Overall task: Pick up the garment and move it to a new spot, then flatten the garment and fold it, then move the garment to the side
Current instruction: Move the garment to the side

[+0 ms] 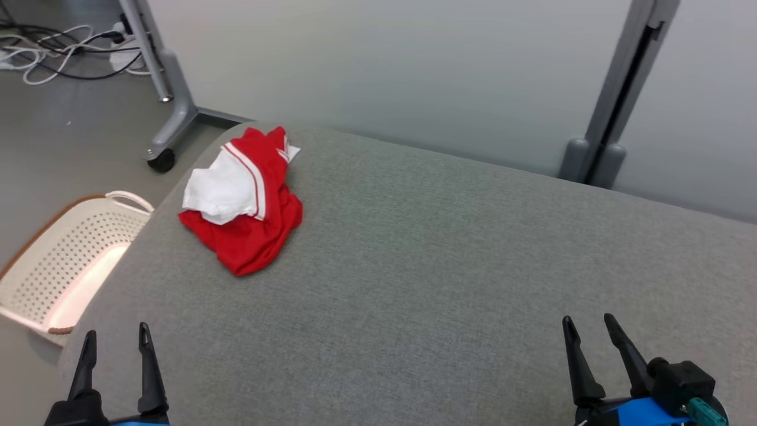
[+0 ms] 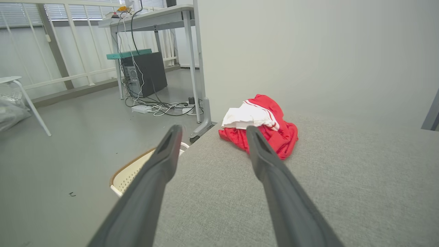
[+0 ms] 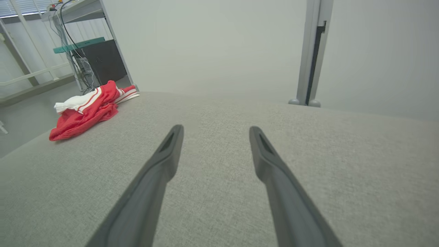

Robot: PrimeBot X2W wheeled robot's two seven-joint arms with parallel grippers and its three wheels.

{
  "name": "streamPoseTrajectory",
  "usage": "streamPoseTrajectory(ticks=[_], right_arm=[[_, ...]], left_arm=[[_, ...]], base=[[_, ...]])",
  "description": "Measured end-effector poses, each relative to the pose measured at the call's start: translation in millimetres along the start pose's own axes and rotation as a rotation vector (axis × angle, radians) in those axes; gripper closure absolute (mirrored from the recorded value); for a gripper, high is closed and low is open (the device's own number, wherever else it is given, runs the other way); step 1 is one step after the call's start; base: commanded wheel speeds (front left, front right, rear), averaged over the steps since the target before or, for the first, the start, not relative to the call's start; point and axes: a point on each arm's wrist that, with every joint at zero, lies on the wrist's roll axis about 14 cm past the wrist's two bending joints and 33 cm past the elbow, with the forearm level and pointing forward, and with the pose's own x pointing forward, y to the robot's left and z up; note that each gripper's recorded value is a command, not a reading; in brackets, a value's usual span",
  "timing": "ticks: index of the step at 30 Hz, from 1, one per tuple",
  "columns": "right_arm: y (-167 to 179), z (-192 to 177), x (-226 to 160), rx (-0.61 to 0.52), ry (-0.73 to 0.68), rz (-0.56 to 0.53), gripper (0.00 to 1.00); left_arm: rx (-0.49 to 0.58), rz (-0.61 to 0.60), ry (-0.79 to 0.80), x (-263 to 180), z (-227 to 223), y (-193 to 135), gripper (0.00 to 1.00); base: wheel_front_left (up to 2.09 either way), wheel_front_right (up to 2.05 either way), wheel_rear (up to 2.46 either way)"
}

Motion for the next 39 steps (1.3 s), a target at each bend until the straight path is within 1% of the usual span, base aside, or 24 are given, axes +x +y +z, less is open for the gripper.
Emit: streamPoseTrajectory(ticks=[6,12,17,21,24,28,35,39], right_arm=[[25.2,-6.4,19.3,0.014,0.018,0.081,0.00],[43.2,-16.7,30.1,0.026,0.044,0.138,0.00],[44.8,-16.4,28.1,0.022,0.044,0.143,0.00],[30.0,-15.7,24.7,0.010,0.040,0.102,0.00],[14.7,-15.8,23.6,-0.007,0.036,0.063,0.00],[-7.3,-14.5,27.4,-0.036,0.022,0.010,0.00],[-61.6,-18.2,34.7,-0.103,0.013,-0.113,0.00],[-93.1,-22.9,34.1,-0.132,0.019,-0.180,0.00]], left_arm=[[0.007,0.102,0.003,-20.0,0.2,31.6,0.00],[0.022,0.164,0.015,-29.0,-0.8,51.6,0.00],[0.022,0.169,0.012,-26.8,0.0,52.1,0.00],[0.017,0.141,0.011,-14.9,0.8,43.2,0.00],[0.022,0.106,-0.016,8.9,10.8,34.8,0.00],[0.036,0.052,-0.067,56.3,31.1,19.9,0.00],[0.088,-0.076,-0.144,160.9,60.3,-29.6,0.00],[0.105,-0.128,-0.144,213.6,56.3,-58.8,0.00]], base=[[0.00,0.00,0.00],[0.00,0.00,0.00],[0.00,0.00,0.00],[0.00,0.00,0.00],[0.00,0.00,0.00],[0.00,0.00,0.00],[0.00,0.00,0.00],[0.00,0.00,0.00]])
